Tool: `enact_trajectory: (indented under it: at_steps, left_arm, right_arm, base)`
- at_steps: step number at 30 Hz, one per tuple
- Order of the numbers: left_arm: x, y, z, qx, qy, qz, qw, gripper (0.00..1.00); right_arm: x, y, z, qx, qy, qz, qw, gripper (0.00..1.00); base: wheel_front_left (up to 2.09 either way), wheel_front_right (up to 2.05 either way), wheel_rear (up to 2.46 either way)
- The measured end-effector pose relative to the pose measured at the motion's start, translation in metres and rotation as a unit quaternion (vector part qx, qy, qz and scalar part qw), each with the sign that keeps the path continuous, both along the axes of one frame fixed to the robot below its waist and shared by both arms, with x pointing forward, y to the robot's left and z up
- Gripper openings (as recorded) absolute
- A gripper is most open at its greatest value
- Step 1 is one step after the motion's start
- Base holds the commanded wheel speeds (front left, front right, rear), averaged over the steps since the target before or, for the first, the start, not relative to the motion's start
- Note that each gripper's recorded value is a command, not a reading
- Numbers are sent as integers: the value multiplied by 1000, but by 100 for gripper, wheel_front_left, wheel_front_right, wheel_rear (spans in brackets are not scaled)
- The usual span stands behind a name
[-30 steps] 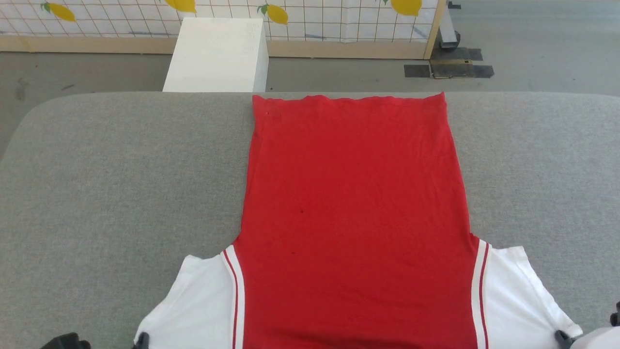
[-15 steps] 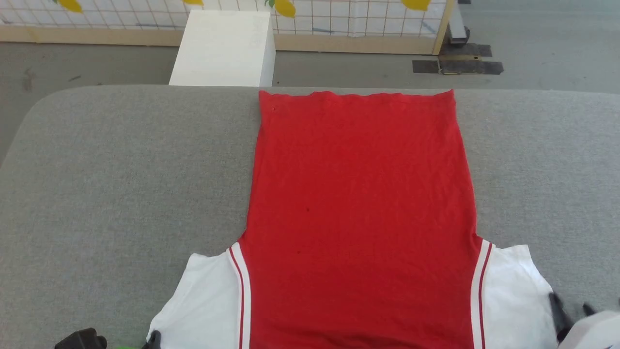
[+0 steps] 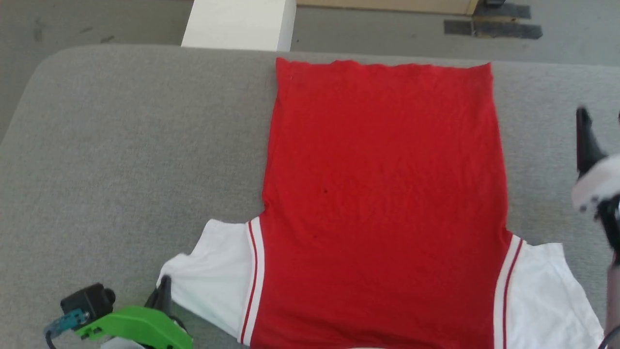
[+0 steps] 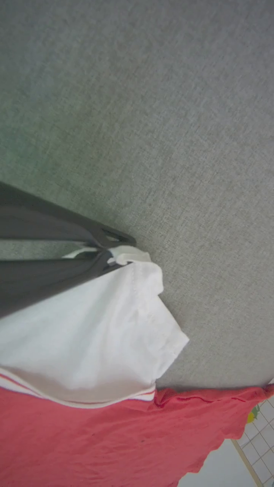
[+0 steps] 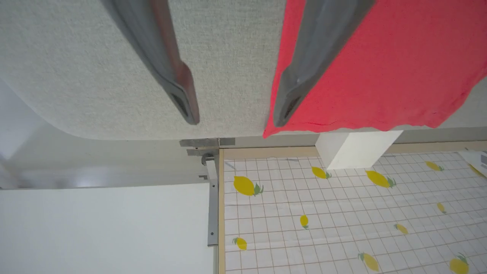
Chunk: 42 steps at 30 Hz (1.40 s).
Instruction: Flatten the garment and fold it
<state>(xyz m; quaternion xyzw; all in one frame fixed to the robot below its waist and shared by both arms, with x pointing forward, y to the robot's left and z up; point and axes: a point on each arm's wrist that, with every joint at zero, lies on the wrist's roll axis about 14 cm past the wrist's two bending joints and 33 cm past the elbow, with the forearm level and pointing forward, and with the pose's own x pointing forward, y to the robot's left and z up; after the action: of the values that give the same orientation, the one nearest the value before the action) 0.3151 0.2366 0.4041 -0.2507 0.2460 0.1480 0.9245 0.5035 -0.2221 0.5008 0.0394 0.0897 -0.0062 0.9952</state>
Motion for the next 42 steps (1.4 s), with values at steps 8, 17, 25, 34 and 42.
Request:
enact_trajectory:
  at_steps: [8, 17, 25, 34, 42]
  left_arm:
    - [20, -9, -1, 1, -8, -3, 1000, 0]
    - [23, -4, -30, -1, 19, 24, 1000, 0]
    - [25, 1, -42, 5, 25, 39, 999, 0]
    - [26, 3, -43, 2, 21, 45, 999, 0]
    - [19, 5, -33, 2, 12, 44, 999, 0]
  right_arm:
    - [86, 33, -4, -29, 26, 50, 998, 100]
    - [149, 52, -82, -41, 172, 54, 983, 100]
    - [149, 68, -149, -41, 302, 60, 951, 39]
    - [159, 71, -133, -60, 271, 57, 959, 0]
    - [123, 54, -103, -2, 116, 23, 993, 0]
  base:
    - [0, 0, 0]
    - [0, 0, 0]
    - [0, 0, 0]
    - [0, 0, 0]
    - [0, 0, 0]
